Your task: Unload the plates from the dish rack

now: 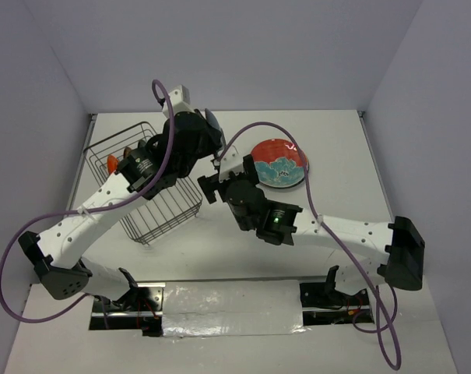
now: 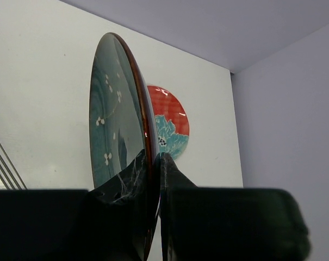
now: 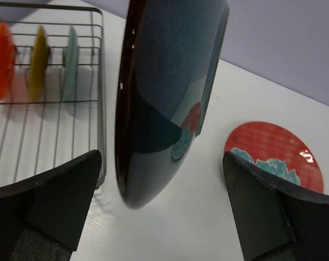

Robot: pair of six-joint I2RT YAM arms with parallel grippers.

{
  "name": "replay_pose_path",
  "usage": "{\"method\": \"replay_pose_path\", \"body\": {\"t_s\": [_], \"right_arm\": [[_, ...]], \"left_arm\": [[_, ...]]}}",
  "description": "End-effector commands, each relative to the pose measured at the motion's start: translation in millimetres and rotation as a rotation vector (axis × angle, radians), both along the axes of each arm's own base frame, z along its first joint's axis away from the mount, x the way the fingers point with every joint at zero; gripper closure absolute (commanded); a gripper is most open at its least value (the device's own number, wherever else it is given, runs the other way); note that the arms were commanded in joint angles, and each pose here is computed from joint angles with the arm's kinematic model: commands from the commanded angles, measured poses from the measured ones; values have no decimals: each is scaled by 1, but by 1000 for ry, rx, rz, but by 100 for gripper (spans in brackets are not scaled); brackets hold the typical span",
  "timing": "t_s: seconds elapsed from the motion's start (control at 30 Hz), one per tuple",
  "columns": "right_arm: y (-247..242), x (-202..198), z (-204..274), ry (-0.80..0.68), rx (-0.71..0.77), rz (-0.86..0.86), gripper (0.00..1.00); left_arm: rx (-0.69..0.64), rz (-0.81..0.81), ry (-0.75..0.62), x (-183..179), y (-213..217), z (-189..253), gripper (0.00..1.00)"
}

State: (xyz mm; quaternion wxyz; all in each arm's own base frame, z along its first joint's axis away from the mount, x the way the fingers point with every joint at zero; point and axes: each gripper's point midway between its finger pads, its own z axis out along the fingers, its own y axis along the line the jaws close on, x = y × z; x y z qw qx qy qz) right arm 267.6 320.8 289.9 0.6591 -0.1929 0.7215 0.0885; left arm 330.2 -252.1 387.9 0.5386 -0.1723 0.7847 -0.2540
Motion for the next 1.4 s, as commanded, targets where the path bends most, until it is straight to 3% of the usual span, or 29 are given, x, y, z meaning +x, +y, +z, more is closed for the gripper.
{"method": "replay_pose_path", "body": {"t_s": [0.0, 0.07, 0.13, 0.17, 0.2, 0.23, 0.33, 0.5, 0.57, 0.6, 0.7, 0.87, 0.9, 1.0, 1.1, 1.2, 1.3, 1.33, 1.37], "right_arm": [[-13, 20, 21, -55, 89, -173, 2], [-16, 24, 19, -67, 94, -206, 4], [-22, 27, 25, -98, 114, -245, 19], [-23, 27, 26, -107, 113, -251, 31], [-28, 28, 29, -125, 124, -273, 50], [-30, 27, 31, -130, 131, -282, 57], [-36, 23, 34, -145, 171, -279, 100], [-43, 14, 37, -171, 214, -248, 100], [-45, 10, 37, -168, 240, -222, 100], [-45, 8, 34, -156, 236, -205, 100], [-47, 2, 35, -121, 320, -158, 100], [-67, 3, 33, -57, 436, -142, 100], [-74, 2, 34, -42, 447, -131, 100], [-96, 17, 20, 47, 550, -133, 100], [-148, 46, 13, 112, 648, -196, 100], [-185, 67, 9, 187, 694, -162, 100], [-206, 90, -5, 351, 757, -56, 100], [-195, 93, -22, 473, 785, 69, 100], [-215, 104, -26, 495, 834, 62, 100]], "left_arm": [[-277, 33, -179, -14, 10, 83, 100], [-279, 16, -160, -20, 7, 75, 100], [-293, 10, -148, -27, 9, 73, 100], [-283, 9, -132, -29, 9, 63, 100], [-293, 7, -137, -33, 13, 64, 100], [-294, 17, -135, -33, 15, 62, 100], [-273, 50, -127, -35, 26, 54, 100], [-251, 20, -150, -38, 24, 59, 100], [-230, 15, -162, -37, 24, 60, 92], [-205, 6, -190, -36, 25, 64, 77], [-162, 5, -286, -34, 31, 77, 51], [-109, 102, -382, -29, 54, 110, 24], [-95, 109, -392, -30, 58, 117, 10], [-74, 140, -413, -36, 73, 138, 1], [4, 95, -433, -47, 81, 144, 1], [166, -28, -391, -58, 77, 119, 1], [316, -114, -291, -73, 86, 66, 0], [372, -174, -235, -77, 81, 30, 1], [362, -211, -244, -93, 91, 25, 1]]}}
